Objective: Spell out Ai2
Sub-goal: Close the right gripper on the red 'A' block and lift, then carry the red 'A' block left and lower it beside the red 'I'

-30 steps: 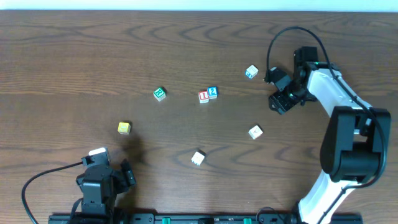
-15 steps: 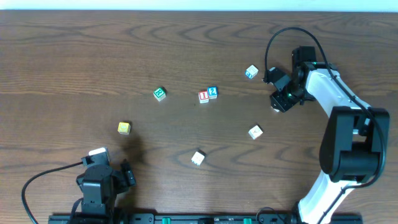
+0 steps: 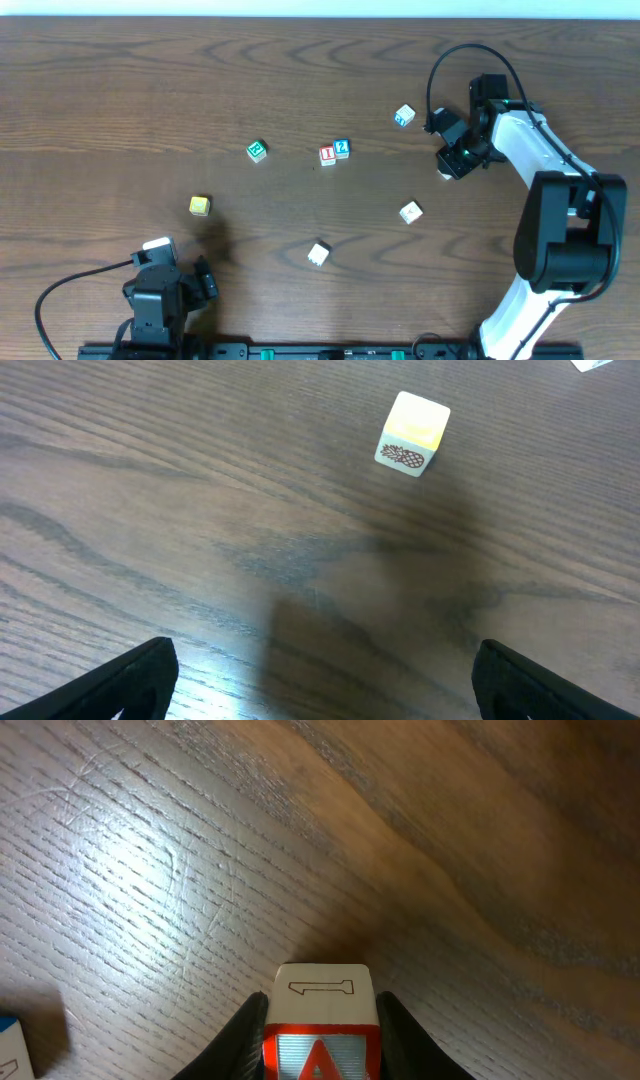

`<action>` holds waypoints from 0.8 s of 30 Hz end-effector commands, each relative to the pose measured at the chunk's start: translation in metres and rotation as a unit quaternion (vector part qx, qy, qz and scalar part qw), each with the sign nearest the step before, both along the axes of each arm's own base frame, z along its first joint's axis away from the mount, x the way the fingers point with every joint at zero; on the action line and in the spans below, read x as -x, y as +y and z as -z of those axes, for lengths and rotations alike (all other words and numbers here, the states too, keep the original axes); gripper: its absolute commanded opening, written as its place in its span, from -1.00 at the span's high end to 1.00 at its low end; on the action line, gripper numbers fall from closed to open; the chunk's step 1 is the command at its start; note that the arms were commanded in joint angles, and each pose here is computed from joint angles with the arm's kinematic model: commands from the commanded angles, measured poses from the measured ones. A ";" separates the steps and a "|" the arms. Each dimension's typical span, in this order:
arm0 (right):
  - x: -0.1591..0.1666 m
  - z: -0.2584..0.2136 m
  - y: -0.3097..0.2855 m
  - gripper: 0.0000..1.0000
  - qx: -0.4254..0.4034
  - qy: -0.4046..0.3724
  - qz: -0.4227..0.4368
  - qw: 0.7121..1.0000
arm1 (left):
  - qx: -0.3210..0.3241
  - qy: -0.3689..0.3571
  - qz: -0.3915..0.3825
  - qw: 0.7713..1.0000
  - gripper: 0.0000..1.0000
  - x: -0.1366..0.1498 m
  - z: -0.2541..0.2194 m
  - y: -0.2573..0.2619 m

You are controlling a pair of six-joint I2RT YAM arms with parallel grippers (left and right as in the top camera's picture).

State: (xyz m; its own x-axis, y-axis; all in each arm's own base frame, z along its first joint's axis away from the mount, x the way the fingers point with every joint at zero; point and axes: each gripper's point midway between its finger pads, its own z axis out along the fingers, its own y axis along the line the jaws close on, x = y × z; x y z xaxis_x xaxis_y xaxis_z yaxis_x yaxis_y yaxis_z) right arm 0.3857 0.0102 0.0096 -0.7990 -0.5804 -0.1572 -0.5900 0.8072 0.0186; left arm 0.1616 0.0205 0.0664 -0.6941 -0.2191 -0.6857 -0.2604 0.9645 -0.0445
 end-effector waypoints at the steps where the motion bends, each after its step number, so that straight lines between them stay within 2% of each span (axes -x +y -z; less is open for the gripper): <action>1: 0.003 0.001 0.002 0.58 0.000 0.005 0.020 1.000 | -0.004 0.004 0.001 1.000 -0.91 0.002 0.002 0.001; 7: -0.007 -0.002 0.016 0.81 -0.006 -0.010 0.045 0.999 | -0.004 0.004 0.001 1.000 -0.91 0.002 0.002 0.001; 11: -0.026 -0.018 0.041 0.97 -0.016 -0.038 0.053 0.998 | -0.004 0.004 0.001 1.000 -0.91 0.002 0.002 0.001; 19: -0.097 -0.108 0.130 0.97 -0.095 -0.171 0.098 0.976 | -0.004 0.004 0.001 1.000 -0.91 0.002 0.002 0.001; 24: -0.111 -0.154 0.206 0.97 -0.165 -0.233 0.088 0.954 | -0.004 0.004 0.001 1.000 -0.91 0.002 0.002 0.001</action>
State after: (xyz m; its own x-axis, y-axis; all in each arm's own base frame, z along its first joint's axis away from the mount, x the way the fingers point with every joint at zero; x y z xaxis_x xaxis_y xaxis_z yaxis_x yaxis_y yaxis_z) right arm 0.5032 0.1754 0.1464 -0.6734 -0.3844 -0.6314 -0.4747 0.8796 -0.0292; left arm 0.1616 0.0205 0.0664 -0.6941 -0.2191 -0.6857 -0.2604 0.9645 -0.0445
